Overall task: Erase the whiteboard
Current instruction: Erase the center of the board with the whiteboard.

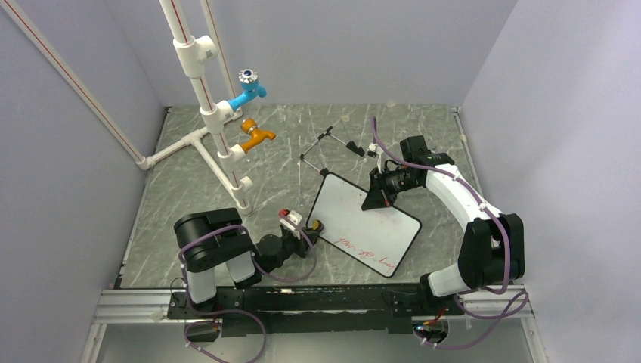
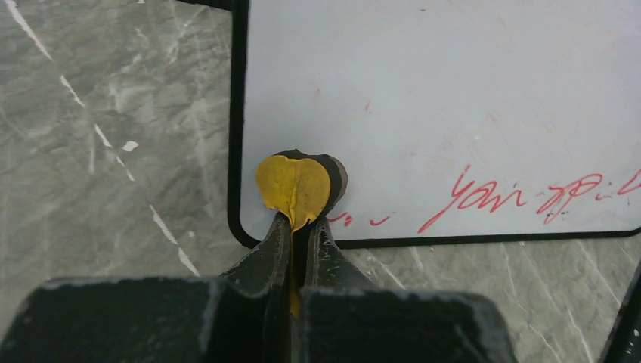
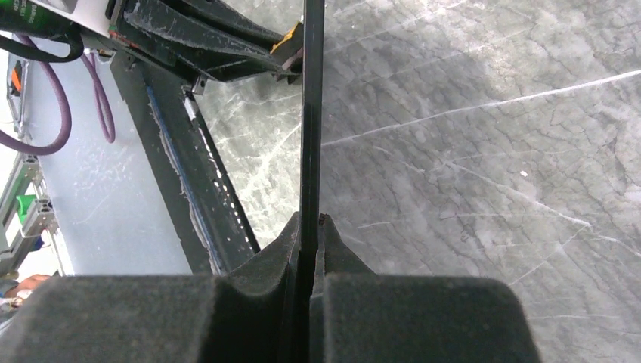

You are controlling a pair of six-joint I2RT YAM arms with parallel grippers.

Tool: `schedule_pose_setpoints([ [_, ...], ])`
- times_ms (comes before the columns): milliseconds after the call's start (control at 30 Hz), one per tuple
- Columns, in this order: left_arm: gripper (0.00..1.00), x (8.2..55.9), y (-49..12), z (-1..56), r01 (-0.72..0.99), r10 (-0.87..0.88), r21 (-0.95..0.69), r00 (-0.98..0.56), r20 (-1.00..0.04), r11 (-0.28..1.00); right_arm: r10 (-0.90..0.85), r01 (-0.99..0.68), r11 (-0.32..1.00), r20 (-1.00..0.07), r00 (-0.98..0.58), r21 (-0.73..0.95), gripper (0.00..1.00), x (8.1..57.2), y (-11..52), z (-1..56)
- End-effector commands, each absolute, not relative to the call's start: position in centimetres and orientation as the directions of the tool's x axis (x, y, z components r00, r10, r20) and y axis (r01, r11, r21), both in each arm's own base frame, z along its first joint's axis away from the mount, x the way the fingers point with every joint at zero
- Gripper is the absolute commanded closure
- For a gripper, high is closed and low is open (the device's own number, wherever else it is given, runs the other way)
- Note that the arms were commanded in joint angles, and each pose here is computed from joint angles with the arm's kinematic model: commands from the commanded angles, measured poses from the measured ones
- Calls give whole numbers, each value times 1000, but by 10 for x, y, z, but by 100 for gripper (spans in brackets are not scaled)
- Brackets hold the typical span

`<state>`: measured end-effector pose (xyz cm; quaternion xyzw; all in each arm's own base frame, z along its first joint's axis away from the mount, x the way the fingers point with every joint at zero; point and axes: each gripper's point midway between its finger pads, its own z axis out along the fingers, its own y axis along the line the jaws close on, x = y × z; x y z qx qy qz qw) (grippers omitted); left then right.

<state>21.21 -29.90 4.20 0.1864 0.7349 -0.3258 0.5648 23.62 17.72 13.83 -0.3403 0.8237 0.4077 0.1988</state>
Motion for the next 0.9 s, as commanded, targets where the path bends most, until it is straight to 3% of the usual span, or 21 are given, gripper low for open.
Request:
schedule_pose_setpoints([
  [0,100,232,-268,19,546,-53,-232,-323,-945,805,-450,-814,377,-681,-578,442,100,245,182,131],
  [133,100,229,-276,20,589,-29,-227,-327,-945,776,-450,-814,377,-680,-579,442,100,245,182,131],
  [533,100,168,-353,31,823,14,-289,-338,-941,489,-450,-813,380,-679,-580,442,100,246,181,130],
  [867,100,208,-273,3,578,47,-252,-452,-891,776,-389,-789,452,-704,-594,415,100,260,168,140],
])
